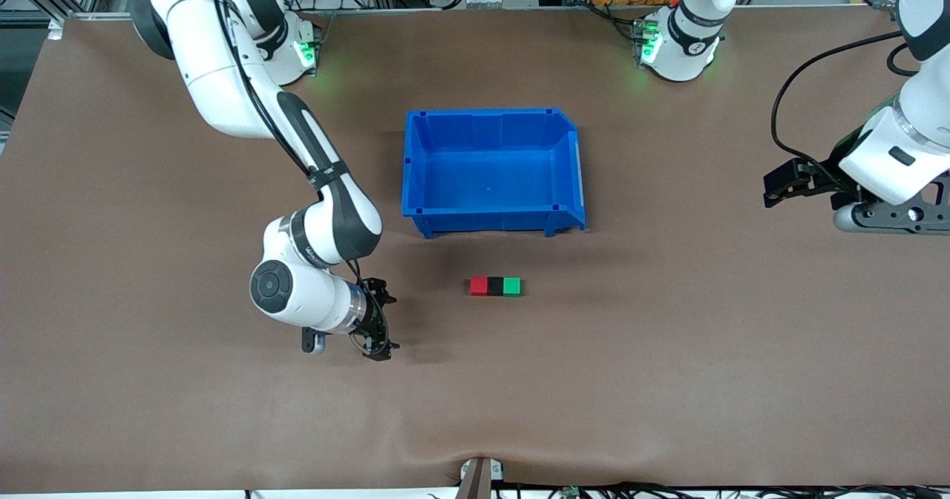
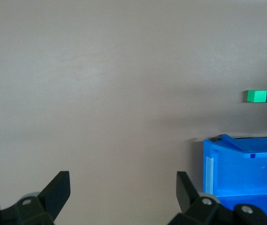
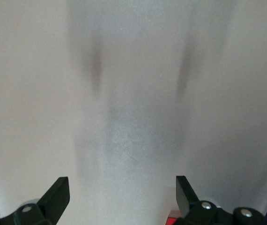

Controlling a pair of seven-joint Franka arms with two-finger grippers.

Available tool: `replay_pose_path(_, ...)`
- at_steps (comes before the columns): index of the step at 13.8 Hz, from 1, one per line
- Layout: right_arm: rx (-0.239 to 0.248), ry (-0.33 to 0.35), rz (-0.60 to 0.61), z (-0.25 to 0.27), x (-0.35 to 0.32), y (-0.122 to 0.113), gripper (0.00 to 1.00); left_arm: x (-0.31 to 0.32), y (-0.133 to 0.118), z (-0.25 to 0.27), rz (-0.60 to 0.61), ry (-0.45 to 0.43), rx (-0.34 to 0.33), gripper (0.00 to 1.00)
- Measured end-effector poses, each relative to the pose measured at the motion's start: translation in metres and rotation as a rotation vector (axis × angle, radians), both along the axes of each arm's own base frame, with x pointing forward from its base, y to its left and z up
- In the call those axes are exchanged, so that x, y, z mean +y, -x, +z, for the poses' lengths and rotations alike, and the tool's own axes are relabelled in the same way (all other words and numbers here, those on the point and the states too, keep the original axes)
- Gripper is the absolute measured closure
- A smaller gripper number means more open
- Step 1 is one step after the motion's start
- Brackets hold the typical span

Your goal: Attach green and red cubes to black cube

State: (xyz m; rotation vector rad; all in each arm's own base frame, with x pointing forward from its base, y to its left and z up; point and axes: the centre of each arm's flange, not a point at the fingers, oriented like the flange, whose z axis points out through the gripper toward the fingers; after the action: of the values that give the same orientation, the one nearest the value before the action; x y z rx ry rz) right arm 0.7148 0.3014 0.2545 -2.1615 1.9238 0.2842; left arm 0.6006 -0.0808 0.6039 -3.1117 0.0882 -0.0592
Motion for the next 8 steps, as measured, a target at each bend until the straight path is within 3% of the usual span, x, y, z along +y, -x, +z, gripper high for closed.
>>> replay_pose_path(3,-0.009,0.000,0.021,0.009,-0.013,-0.005,0.00,0.000,0.000,0.000,0.000,0.000,0.000,0.00)
replay_pose_path(6,0.036,0.009,0.068,0.012,-0.031,-0.005,0.00,0.001,0.000,0.000,0.001,-0.001,-0.001,0.00)
replay_pose_path(8,0.033,0.008,0.082,0.015,-0.043,-0.008,0.00,0.002,0.000,0.000,0.003,-0.001,-0.001,0.00)
